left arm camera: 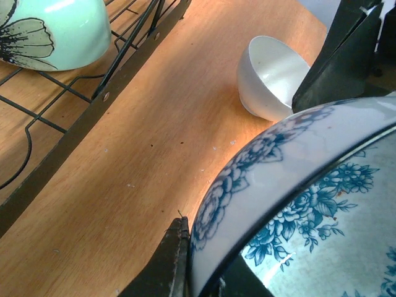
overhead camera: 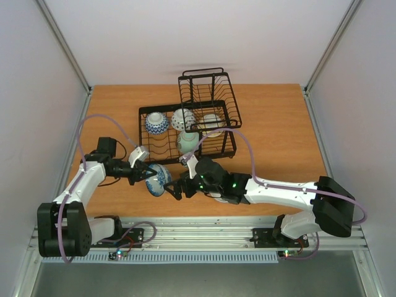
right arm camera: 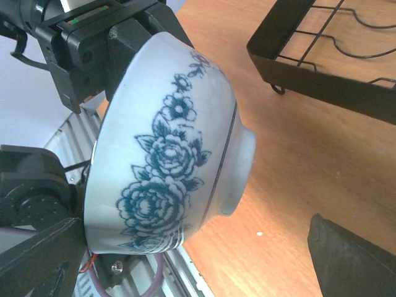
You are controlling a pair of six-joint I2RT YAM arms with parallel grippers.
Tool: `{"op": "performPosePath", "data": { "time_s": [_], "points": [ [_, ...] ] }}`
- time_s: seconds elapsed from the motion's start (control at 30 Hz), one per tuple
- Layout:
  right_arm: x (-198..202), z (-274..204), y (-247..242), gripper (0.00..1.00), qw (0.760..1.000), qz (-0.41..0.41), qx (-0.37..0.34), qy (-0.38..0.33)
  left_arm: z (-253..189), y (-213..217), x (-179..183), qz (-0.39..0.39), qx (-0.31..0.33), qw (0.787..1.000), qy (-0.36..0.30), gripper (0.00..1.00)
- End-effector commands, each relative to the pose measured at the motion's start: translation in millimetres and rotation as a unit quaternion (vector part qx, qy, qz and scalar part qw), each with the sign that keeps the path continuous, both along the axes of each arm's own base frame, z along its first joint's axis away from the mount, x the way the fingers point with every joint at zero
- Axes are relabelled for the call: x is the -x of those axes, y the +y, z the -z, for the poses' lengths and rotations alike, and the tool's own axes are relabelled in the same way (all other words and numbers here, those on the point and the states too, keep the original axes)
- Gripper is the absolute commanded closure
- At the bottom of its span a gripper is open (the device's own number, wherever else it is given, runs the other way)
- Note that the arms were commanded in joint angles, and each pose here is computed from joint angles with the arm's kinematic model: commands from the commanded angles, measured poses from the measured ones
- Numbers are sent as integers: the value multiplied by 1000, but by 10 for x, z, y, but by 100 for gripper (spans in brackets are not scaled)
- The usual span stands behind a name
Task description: Load the bowls into the dish rack
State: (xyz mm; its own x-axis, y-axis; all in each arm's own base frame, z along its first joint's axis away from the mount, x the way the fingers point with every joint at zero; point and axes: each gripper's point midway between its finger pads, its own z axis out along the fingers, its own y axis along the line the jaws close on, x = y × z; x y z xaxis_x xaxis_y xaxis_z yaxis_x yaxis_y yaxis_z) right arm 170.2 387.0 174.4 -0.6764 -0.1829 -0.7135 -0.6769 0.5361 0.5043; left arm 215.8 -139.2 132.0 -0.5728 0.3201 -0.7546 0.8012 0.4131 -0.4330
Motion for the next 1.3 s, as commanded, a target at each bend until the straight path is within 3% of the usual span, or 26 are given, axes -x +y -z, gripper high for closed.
{"op": "performPosePath", "data": {
  "time_s": [0.0, 0.47, 0.97, 1.27],
  "points": [
    [44, -380, 109, 1, 993, -12, -115, 9, -193, -54, 1, 15, 32, 999, -22, 99],
    [118, -362, 240, 1, 983, -43, -177, 35, -288, -92, 118, 41, 49, 998, -28, 99],
    [21, -38, 147, 1, 993, 3, -106, 44, -277, -78, 104, 33, 41, 998, -40, 100],
    [77, -43, 252, 2, 991, -23, -123, 53, -261, -80, 95, 33, 41, 998, -36, 99]
  ]
}}
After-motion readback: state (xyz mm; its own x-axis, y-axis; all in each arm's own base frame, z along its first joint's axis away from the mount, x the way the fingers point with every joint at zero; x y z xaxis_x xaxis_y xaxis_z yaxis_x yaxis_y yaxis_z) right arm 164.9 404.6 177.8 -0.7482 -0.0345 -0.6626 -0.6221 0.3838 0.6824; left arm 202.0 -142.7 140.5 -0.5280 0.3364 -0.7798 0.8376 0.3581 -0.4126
